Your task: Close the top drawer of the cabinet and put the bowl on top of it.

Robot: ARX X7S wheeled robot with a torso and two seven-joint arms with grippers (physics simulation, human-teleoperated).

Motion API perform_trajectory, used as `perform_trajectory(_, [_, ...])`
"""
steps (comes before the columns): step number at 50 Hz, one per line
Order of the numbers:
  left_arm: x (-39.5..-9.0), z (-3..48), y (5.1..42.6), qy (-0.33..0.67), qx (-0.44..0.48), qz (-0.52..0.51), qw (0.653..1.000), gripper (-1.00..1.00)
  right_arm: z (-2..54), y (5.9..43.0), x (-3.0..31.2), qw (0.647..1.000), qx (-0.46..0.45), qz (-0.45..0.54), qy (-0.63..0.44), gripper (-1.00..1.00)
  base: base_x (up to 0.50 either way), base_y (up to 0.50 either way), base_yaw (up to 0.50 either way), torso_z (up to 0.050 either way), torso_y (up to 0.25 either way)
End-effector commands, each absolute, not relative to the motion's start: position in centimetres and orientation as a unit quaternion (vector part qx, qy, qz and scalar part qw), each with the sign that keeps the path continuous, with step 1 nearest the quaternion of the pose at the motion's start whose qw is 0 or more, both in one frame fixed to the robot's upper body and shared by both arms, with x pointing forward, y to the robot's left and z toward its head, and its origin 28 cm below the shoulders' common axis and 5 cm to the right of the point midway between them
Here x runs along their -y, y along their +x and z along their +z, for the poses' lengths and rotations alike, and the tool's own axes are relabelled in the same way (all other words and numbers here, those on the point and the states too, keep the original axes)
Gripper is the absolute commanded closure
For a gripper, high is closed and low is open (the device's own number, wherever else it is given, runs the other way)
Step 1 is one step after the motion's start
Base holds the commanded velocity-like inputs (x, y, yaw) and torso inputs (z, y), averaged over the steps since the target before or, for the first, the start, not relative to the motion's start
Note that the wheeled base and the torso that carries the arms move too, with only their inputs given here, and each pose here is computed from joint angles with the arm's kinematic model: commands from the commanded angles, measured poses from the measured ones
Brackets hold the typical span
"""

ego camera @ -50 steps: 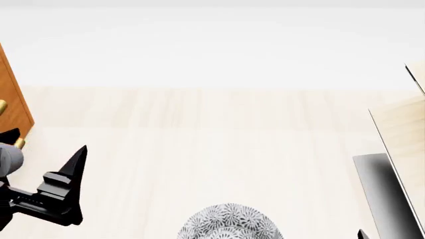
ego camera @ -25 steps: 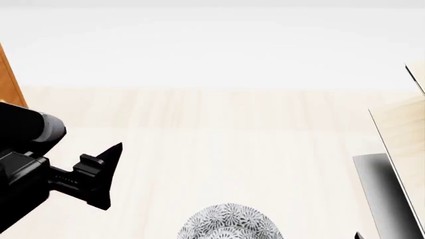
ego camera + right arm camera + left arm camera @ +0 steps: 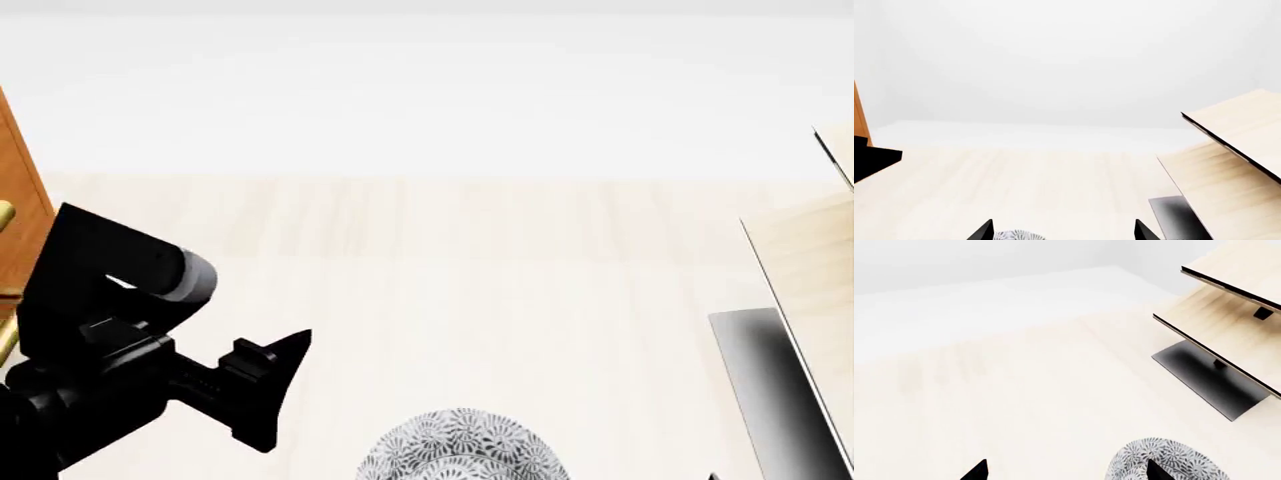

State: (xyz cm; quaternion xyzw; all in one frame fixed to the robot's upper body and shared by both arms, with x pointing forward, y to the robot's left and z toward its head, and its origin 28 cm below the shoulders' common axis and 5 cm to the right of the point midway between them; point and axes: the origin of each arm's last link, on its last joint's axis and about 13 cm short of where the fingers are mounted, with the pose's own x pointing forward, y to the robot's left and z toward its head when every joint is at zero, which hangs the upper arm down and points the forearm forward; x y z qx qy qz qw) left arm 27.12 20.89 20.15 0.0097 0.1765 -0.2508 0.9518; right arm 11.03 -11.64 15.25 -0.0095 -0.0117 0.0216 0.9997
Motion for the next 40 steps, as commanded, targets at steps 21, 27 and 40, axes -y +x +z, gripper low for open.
perform_trajectory(21, [-19.1, 17.6, 28.7, 0.019, -0.228, -0.287, 0.930, -1.00, 15.0, 11.2, 11.8, 1.000, 0.008, 0.024, -0.009, -1.00, 0.00, 0.00, 0.00, 0.000, 0.000])
perform_trajectory(27, [-19.0, 17.2, 28.6, 0.020, -0.235, -0.297, 0.925, -1.00, 14.9, 11.2, 11.8, 1.000, 0.006, 0.024, -0.009, -1.00, 0.00, 0.00, 0.00, 0.000, 0.000])
perform_trajectory(40, [-18.8, 15.9, 28.7, 0.025, -0.247, -0.305, 0.920, -1.00, 14.8, 11.1, 11.8, 1.000, 0.007, 0.024, -0.008, -1.00, 0.00, 0.00, 0.00, 0.000, 0.000])
